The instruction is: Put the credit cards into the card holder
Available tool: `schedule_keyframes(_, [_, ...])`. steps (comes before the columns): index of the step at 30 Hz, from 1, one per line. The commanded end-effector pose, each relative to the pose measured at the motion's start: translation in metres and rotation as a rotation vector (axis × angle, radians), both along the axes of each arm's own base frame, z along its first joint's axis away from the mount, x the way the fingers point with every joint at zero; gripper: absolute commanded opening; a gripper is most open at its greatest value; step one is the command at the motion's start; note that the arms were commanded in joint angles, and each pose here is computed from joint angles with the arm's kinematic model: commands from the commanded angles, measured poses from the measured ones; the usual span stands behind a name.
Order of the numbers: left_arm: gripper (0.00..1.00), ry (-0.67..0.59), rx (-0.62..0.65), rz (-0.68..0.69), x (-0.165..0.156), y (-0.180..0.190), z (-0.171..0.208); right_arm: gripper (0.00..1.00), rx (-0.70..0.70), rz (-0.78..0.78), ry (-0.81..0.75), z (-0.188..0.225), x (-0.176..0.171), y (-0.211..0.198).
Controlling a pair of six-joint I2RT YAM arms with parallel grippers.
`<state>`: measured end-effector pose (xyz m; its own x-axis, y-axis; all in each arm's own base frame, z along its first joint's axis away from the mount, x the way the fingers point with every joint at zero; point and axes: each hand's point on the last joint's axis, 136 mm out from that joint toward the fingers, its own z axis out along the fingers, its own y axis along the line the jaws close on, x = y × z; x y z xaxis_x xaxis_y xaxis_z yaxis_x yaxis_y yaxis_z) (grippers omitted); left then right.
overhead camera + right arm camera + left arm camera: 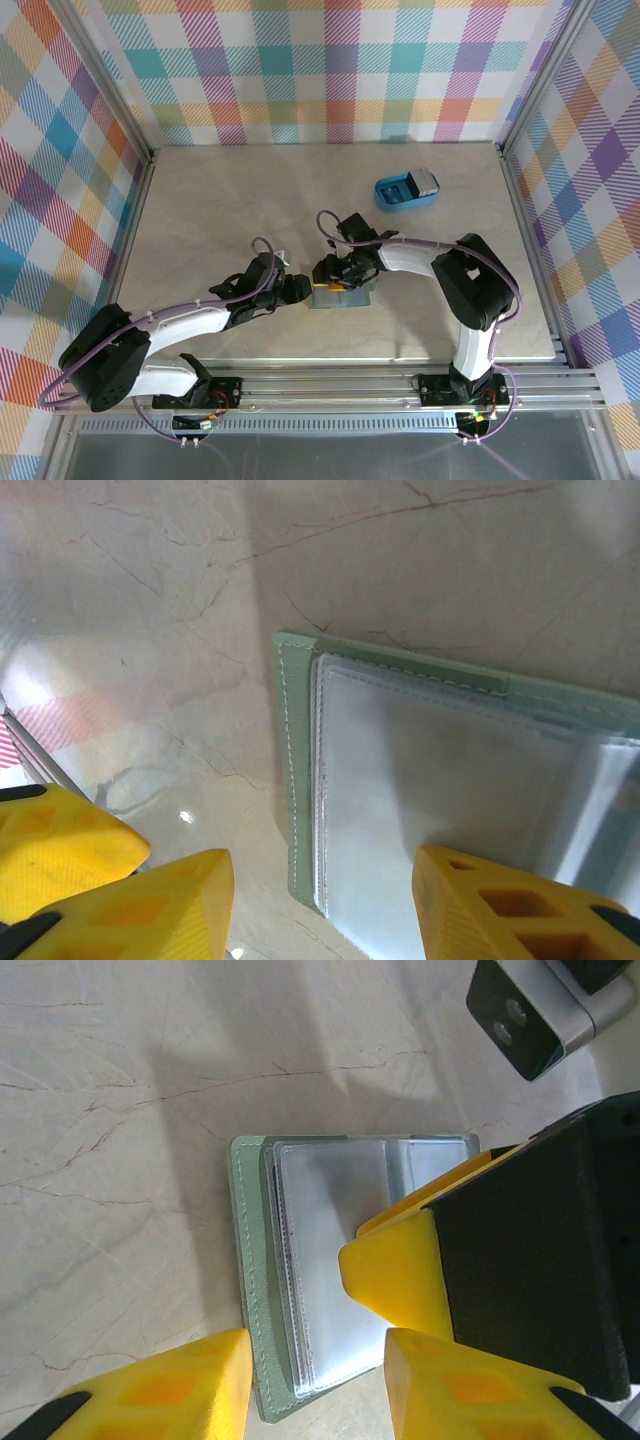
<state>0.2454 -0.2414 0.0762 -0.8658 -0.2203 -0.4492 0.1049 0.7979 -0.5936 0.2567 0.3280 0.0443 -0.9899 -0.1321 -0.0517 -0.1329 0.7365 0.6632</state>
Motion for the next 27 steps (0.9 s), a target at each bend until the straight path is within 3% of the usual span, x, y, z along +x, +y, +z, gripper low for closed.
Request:
schedule_keyframes(1, [0.4, -0.001, 0.005, 0.011, -0.004, 0.005, 0.001, 0.5, 0.035, 0.002, -0.065, 0.022, 0.006, 0.005])
schedule_keyframes(13, [0.41, -0.087, -0.095, -0.036, -0.002, -0.007, 0.019, 0.51, -0.025, -0.086, -0.44, 0.105, 0.024, -0.064])
schedule_keyframes(19, [0.43, -0.144, -0.151, -0.073, 0.001, -0.017, 0.033, 0.54, -0.033, -0.191, -0.473, 0.123, 0.029, -0.106])
schedule_keyframes(27, [0.5, -0.174, -0.187, -0.091, 0.005, -0.025, 0.038, 0.54, -0.043, -0.224, -0.507, 0.128, 0.036, -0.126])
